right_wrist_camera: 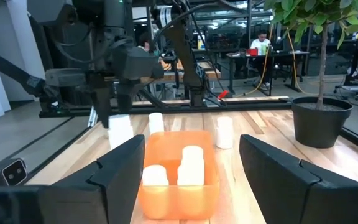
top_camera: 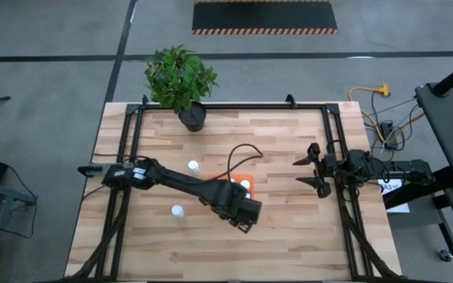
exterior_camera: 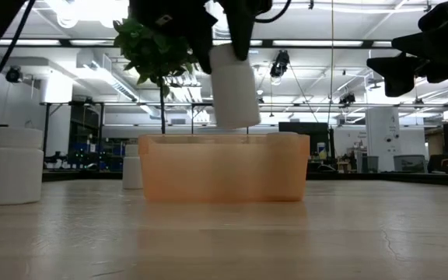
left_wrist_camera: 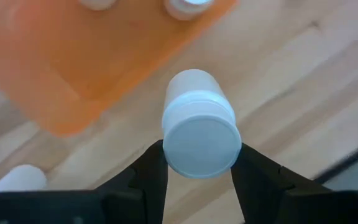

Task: Pick and place pill bottles into a basket
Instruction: Put the white pill bottle into the orange bin

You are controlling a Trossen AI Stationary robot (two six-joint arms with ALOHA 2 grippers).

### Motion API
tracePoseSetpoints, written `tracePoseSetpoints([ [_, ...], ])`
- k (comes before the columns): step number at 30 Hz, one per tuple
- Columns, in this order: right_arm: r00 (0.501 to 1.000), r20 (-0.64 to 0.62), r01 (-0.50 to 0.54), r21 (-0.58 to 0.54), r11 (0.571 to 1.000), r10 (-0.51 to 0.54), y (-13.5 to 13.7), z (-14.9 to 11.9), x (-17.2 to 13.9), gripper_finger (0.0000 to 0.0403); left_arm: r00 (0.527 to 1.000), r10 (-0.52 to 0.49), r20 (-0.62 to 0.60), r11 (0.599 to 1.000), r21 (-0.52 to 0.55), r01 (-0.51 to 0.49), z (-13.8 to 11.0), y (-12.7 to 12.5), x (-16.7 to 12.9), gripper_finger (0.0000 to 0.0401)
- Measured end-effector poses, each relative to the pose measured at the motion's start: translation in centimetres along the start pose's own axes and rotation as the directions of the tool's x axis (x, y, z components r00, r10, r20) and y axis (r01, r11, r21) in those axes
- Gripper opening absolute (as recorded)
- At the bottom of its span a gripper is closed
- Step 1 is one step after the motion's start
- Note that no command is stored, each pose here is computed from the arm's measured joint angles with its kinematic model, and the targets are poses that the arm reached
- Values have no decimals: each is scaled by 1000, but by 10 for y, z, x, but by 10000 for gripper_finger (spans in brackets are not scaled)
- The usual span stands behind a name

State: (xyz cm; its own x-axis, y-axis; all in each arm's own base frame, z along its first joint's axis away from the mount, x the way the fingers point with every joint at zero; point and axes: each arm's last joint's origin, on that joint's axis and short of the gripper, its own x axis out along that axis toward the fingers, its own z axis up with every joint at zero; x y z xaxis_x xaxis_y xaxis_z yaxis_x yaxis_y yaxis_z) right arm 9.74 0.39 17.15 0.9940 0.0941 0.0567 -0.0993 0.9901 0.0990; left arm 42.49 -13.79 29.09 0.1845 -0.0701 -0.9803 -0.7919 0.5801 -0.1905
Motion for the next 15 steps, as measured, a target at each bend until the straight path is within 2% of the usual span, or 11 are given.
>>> tracePoseSetpoints([
  [8, 1000, -2, -1, 0, 1000, 1, 0, 0, 0, 249, 1000, -6, 12, 1000, -24, 7, 5, 3, -8, 134],
  [12, 1000, -2, -1, 0, 1000, 1, 0, 0, 0, 253, 999, -20, 36, 1000, 15, 20, 10, 6, -16, 134],
  [15, 1000, -1, -1, 0, 1000, 1, 0, 0, 0, 254, 1000, 18, 25, 998, 56, -20, 13, 11, -16, 134],
])
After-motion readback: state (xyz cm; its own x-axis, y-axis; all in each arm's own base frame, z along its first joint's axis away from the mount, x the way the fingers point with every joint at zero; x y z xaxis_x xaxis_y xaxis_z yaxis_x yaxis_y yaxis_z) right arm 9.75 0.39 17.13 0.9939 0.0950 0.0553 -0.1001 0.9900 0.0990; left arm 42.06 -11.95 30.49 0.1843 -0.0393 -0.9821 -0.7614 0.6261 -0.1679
